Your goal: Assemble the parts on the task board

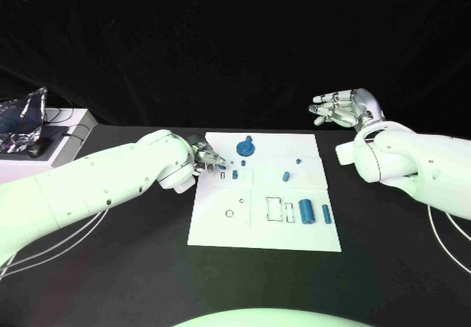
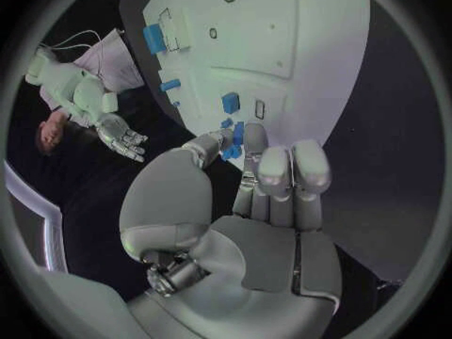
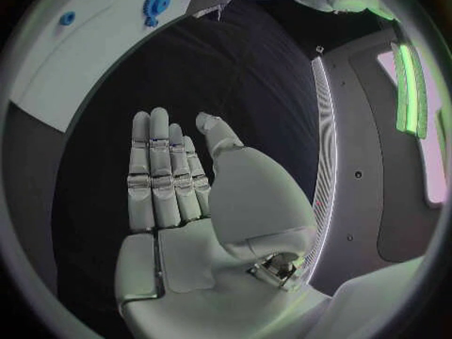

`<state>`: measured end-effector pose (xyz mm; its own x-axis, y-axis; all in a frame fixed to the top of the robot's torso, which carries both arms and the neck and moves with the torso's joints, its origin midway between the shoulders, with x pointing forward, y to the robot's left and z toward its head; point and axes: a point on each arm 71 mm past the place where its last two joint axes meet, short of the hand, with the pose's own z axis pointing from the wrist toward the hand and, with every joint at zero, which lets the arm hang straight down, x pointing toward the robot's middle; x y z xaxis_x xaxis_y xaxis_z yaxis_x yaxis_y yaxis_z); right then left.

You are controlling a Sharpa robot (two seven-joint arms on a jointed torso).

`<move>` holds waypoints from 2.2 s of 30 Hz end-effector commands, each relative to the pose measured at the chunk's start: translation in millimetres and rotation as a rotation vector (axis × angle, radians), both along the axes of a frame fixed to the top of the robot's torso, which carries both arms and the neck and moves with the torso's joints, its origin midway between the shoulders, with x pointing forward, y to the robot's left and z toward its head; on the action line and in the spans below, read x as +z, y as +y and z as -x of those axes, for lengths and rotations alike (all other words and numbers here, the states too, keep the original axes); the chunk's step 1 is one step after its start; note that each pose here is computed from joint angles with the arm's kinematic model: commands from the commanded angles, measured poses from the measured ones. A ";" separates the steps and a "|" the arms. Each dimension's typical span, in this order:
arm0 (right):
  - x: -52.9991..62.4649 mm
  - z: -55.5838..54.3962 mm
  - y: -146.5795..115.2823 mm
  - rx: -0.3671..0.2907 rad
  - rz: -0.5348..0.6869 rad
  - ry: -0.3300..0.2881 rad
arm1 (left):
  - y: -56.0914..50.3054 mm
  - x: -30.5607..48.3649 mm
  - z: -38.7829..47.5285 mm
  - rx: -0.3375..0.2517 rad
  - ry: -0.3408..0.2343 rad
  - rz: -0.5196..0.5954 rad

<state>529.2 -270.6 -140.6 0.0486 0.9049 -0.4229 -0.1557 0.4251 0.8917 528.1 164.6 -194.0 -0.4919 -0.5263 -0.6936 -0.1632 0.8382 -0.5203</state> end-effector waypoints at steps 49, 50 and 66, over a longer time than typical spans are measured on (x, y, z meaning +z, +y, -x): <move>7.3 -4.2 4.4 0.091 -0.160 -0.041 | -8.2 -11.1 1.1 -0.128 0.009 -0.120; 7.3 -4.1 4.6 0.092 -0.160 -0.041 | -8.1 -11.2 1.1 -0.129 0.010 -0.122; 7.0 -4.1 4.5 0.095 -0.157 -0.037 | -4.8 -12.3 0.1 -0.132 0.017 -0.152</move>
